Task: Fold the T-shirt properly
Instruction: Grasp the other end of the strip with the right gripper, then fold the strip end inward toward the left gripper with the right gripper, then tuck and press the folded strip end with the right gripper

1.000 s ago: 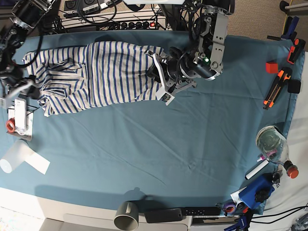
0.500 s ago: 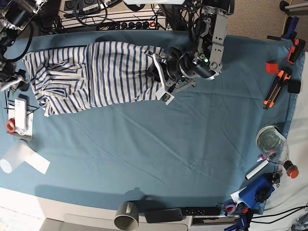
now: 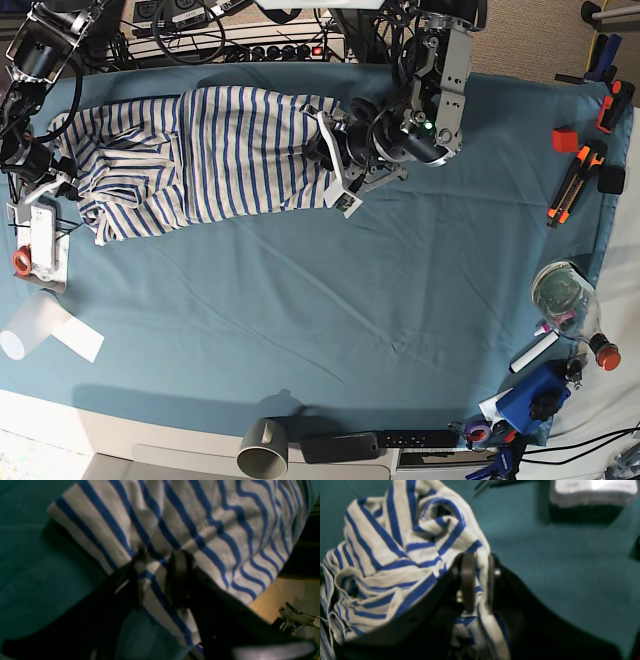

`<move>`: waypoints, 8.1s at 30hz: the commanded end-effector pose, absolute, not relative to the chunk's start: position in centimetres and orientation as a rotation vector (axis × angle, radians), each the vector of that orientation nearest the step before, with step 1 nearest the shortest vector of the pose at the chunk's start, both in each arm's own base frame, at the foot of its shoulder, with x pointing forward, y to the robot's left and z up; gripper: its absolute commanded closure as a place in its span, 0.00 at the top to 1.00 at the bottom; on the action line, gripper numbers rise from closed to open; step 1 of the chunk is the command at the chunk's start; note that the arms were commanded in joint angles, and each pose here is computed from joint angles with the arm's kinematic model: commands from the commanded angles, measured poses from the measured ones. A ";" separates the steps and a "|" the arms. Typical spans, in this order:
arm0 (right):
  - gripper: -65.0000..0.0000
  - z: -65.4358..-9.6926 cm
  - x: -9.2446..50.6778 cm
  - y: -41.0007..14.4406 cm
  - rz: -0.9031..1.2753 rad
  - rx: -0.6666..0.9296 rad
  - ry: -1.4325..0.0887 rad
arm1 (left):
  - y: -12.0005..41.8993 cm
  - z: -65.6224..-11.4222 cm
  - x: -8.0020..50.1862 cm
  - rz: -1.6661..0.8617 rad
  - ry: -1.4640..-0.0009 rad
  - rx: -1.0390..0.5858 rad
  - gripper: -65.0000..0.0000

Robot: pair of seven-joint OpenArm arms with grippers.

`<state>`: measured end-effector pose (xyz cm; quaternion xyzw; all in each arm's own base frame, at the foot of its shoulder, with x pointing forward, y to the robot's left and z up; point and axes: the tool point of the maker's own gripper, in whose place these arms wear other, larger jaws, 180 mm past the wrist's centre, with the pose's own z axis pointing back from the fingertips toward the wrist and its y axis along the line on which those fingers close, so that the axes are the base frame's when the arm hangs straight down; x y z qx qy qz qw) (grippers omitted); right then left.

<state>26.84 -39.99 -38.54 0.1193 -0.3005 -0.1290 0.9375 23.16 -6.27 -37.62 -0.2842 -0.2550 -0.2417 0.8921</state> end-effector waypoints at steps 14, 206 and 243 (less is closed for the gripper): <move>0.00 -31.1 29.4 -35.7 -0.056 0.337 -0.703 | -6.8 -36.6 23.9 -0.503 -0.569 -0.603 0.25; 0.29 -31.0 36.2 -35.6 0.067 -0.004 -0.606 | -7.1 -35.5 25.1 -0.478 -0.654 -0.628 0.25; 0.00 -31.4 32.2 -36.2 0.162 -0.148 -0.463 | -7.1 -35.2 25.7 -0.470 -0.696 -0.621 0.25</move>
